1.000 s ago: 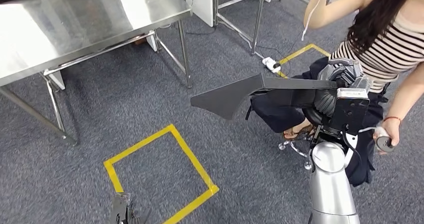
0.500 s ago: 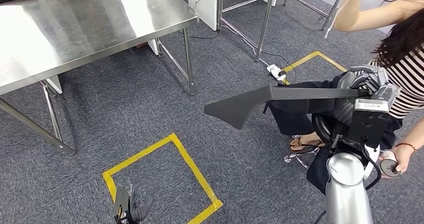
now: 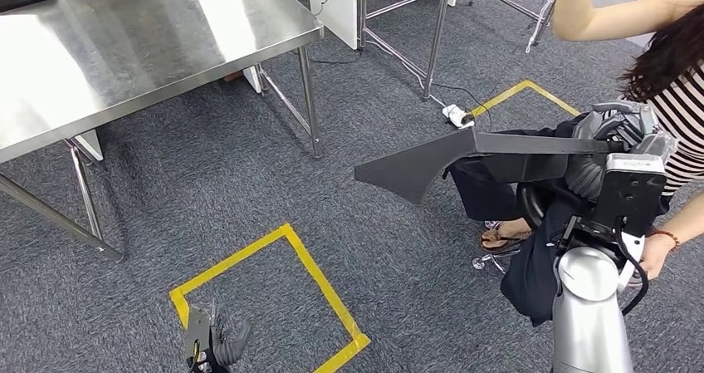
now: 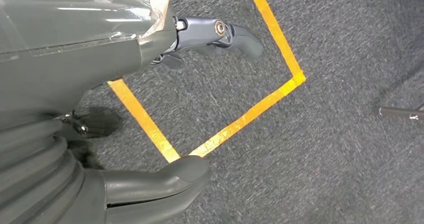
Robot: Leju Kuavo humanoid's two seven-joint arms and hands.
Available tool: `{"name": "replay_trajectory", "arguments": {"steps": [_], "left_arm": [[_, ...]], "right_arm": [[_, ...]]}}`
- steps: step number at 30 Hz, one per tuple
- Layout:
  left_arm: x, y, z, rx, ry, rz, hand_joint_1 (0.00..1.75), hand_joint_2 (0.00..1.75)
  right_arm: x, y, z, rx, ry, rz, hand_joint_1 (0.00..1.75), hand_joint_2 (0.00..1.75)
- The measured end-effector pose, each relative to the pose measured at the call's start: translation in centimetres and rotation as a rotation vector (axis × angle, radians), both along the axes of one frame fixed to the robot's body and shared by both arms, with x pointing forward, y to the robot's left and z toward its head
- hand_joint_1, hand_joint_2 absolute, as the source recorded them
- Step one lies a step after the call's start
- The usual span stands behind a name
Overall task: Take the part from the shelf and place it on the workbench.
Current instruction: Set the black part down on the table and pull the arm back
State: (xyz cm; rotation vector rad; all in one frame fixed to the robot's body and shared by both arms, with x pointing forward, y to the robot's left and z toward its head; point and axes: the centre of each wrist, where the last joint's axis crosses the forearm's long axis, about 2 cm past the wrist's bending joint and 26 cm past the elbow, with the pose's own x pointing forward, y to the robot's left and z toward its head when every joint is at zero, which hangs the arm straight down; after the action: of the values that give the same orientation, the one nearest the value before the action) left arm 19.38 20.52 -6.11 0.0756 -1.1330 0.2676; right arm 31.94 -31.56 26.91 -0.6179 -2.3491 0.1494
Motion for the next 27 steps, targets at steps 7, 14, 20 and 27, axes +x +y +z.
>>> {"name": "replay_trajectory", "arguments": {"steps": [7,14,20,27], "left_arm": [[0.6,0.4,0.2,0.014,-0.03,0.032,0.0,1.75],[-0.4,0.7,-0.2,0.021,-0.018,0.059,0.0,1.75],[-1.5,0.9,-0.7,0.019,-0.006,0.083,0.0,1.75],[-2.3,1.5,-1.1,0.029,0.01,0.1,0.0,1.75]], "right_arm": [[1.5,-0.1,0.2,0.002,0.029,0.007,1.75,1.75],[2.4,0.4,-1.0,0.022,0.064,0.026,1.75,1.75],[2.7,0.8,-2.0,0.039,0.08,0.036,1.75,1.75],[2.6,1.4,-3.2,0.05,0.111,0.031,1.75,1.75]]}}
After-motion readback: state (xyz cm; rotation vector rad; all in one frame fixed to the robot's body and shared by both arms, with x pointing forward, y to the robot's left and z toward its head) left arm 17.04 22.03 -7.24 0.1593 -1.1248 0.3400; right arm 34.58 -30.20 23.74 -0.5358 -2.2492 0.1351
